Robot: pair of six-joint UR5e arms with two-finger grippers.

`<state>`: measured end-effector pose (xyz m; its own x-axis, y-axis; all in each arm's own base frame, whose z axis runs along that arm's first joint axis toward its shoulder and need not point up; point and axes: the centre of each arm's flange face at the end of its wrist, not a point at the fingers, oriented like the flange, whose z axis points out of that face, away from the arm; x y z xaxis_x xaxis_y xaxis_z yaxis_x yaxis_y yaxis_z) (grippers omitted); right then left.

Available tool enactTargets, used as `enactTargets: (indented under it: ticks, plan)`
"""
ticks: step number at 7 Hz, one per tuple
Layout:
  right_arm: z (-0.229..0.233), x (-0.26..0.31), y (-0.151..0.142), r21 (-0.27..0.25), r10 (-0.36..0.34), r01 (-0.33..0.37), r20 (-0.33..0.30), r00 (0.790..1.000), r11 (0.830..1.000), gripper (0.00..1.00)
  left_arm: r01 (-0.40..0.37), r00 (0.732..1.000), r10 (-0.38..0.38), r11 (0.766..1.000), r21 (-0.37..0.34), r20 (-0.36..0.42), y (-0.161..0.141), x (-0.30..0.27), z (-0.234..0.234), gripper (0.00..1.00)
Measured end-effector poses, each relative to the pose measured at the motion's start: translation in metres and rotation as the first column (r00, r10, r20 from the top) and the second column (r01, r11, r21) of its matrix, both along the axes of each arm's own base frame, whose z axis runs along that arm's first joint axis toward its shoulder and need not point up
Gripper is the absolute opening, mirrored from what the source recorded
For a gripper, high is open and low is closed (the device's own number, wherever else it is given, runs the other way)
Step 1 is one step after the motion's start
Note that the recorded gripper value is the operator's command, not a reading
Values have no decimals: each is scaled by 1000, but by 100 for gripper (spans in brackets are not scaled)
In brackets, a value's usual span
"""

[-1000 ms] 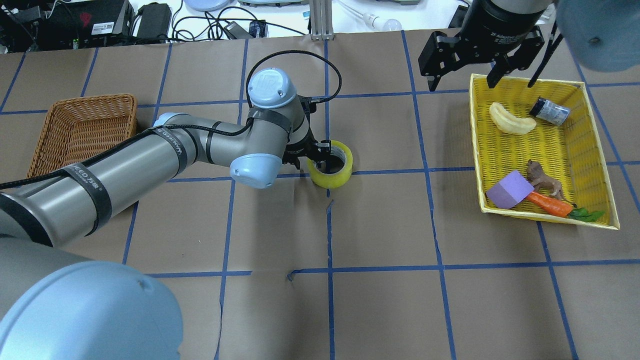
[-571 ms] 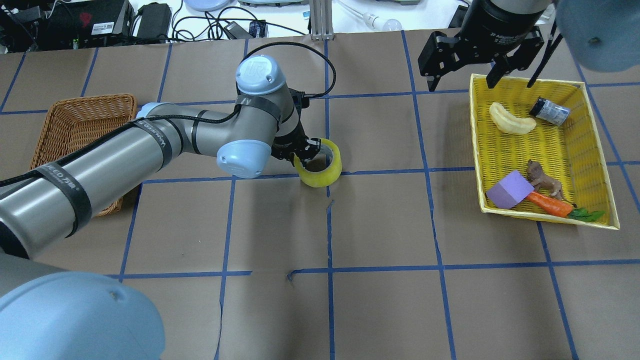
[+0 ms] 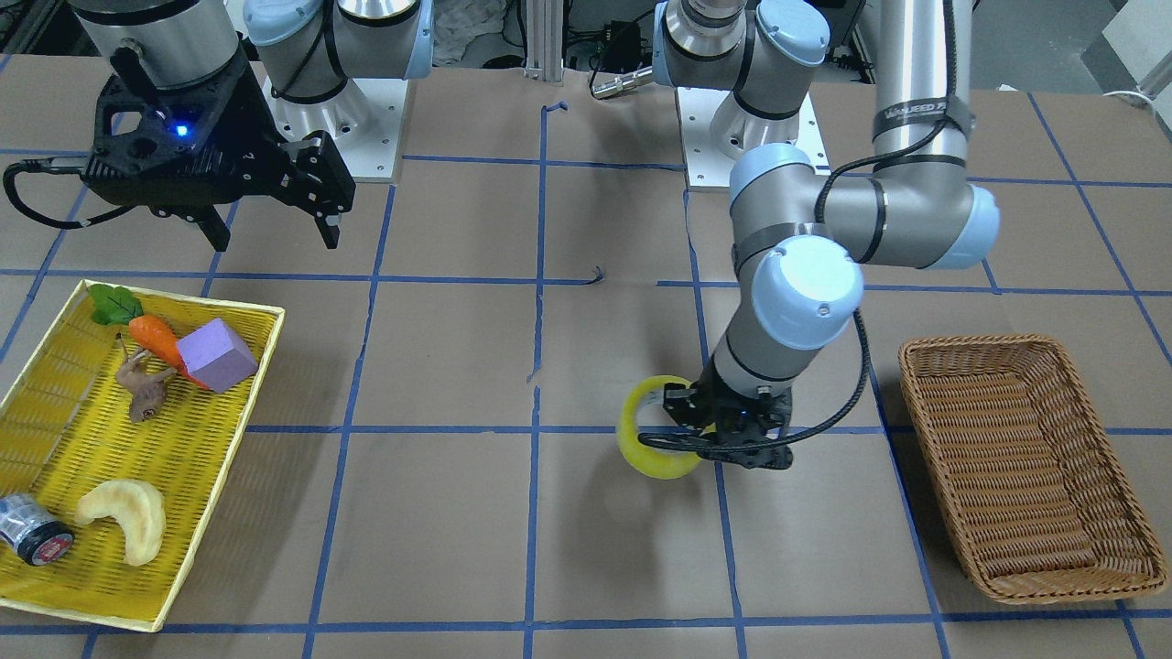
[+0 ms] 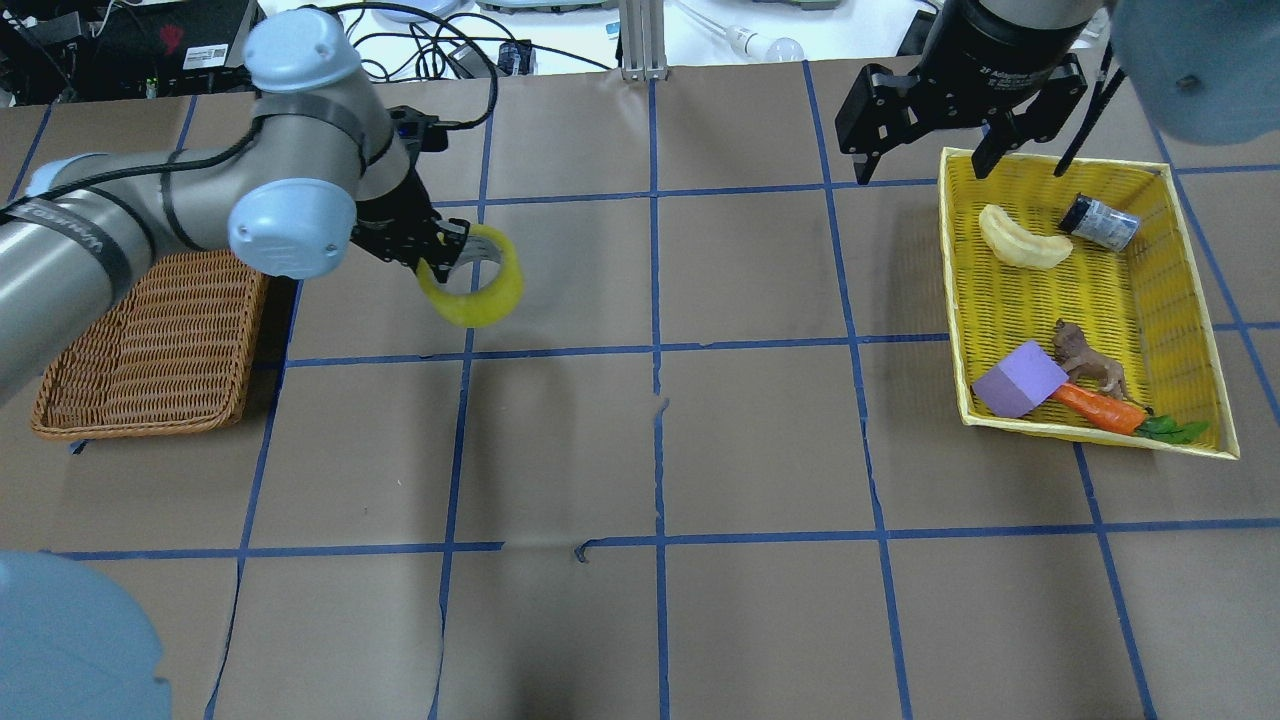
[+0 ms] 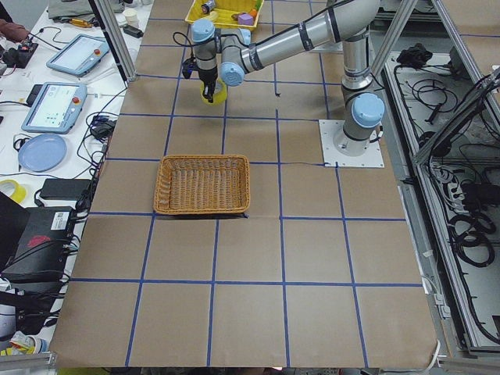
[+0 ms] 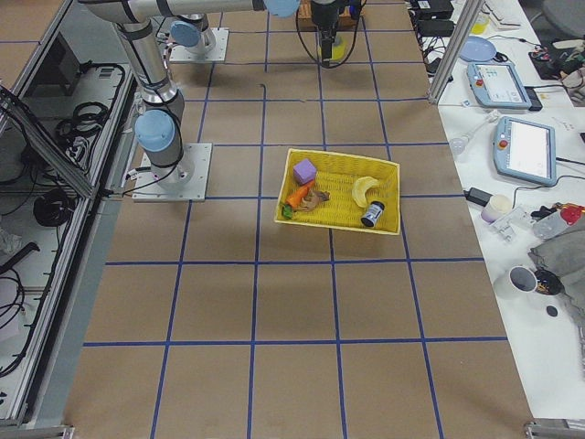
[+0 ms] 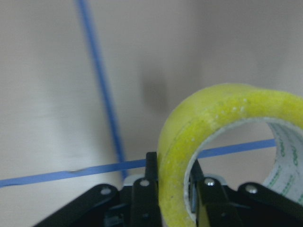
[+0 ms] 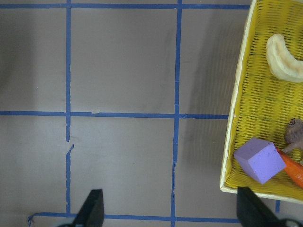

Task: Transfer tape with both arms
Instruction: 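Carry the tape roll with the left gripper into the wicker basket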

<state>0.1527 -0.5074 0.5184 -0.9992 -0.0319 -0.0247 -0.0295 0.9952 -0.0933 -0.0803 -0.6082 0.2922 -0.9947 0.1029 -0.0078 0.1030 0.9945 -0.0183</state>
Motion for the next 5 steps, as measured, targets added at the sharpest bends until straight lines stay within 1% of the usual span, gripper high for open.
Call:
enactTargets:
  ticks: [1, 2, 4, 5]
  plan:
    - [0, 0, 0, 1, 0, 0, 0, 1000, 1000, 100, -26, 1000, 26, 1000, -7, 9, -3, 59, 7, 0]
    - [0, 0, 0, 1, 0, 0, 0, 1000, 1000, 100, -28, 999, 28, 1000, -11, 15, -2, 114, 10, 0]
    - [0, 0, 0, 1, 1, -1, 0, 1000, 1000, 100, 3, 1000, -3, 1000, -13, 23, 11, 214, 9, 0]
    - [0, 0, 0, 0, 1, -1, 0, 1000, 1000, 100, 21, 999, -21, 1000, -14, 28, 18, 249, 6, 0]
